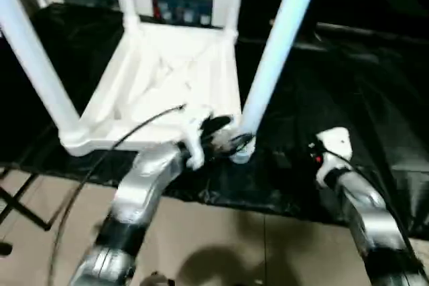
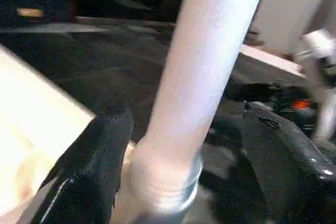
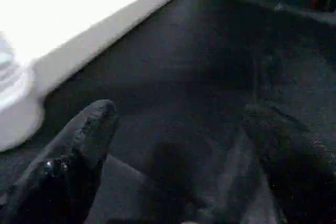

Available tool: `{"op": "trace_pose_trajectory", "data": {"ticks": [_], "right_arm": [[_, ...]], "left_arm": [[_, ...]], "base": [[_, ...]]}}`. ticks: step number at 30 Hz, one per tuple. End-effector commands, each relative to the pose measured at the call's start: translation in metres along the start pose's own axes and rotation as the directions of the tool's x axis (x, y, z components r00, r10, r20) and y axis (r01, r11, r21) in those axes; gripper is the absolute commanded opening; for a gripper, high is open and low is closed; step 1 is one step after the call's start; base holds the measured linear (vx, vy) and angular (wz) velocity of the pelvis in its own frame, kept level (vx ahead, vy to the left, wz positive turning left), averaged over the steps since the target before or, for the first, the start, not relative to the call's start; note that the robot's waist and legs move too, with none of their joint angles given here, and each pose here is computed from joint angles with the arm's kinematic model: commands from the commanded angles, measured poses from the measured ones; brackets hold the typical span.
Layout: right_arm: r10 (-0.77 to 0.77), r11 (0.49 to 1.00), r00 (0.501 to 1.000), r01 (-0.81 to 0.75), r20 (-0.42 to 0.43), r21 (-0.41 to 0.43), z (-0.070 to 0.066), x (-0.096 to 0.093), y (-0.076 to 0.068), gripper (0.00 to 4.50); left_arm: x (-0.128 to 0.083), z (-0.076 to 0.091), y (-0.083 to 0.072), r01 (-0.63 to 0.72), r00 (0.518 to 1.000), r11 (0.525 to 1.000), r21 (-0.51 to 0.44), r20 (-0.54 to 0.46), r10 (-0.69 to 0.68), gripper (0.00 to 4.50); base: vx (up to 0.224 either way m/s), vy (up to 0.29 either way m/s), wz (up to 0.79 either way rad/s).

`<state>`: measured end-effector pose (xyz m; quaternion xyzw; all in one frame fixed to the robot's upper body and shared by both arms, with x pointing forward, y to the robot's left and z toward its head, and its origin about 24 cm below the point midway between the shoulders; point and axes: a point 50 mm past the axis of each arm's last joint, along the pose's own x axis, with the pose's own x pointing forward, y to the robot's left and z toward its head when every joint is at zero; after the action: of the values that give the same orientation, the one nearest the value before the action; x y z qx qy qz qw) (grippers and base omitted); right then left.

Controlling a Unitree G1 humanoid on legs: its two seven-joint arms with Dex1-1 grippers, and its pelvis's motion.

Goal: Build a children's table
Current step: Rotate table base, then rotate leg to tighten

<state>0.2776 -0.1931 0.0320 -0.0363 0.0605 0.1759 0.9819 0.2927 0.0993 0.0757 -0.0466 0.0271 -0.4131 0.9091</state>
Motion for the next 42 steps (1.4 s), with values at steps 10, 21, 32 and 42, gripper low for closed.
{"op": "trace_pose_trajectory", "data": {"ticks": [10, 21, 32, 42], "right_arm": [[-0.022, 0.991, 0.997, 0.011, 0.077, 0.137, 0.011, -0.012, 0.029, 4.31], [0.013, 0.992, 0.999, -0.017, 0.035, 0.123, 0.014, -0.011, 0.036, 4.31], [0.056, 0.996, 0.998, -0.056, 0.0, 0.076, 0.013, -0.008, 0.035, 4.31], [0.143, 0.99, 0.989, -0.142, -0.026, 0.021, 0.011, -0.015, 0.034, 4.31]], "left_arm": [[-0.046, 0.01, 0.036, -0.505, 0.861, 0.863, 0.022, 0.087, 0.501, 3.72], [-0.045, 0.011, 0.034, -0.563, 0.825, 0.826, 0.039, 0.089, 0.558, 3.72], [-0.048, 0.01, 0.035, -0.574, 0.818, 0.818, 0.048, 0.082, 0.569, 3.72], [-0.055, 0.008, 0.037, -0.587, 0.809, 0.806, 0.079, 0.082, 0.582, 3.72]], "base": [[0.0, 0.0, 0.0], [0.009, 0.003, -0.07], [0.104, -0.029, -0.34], [0.11, 0.008, 0.07]]}}
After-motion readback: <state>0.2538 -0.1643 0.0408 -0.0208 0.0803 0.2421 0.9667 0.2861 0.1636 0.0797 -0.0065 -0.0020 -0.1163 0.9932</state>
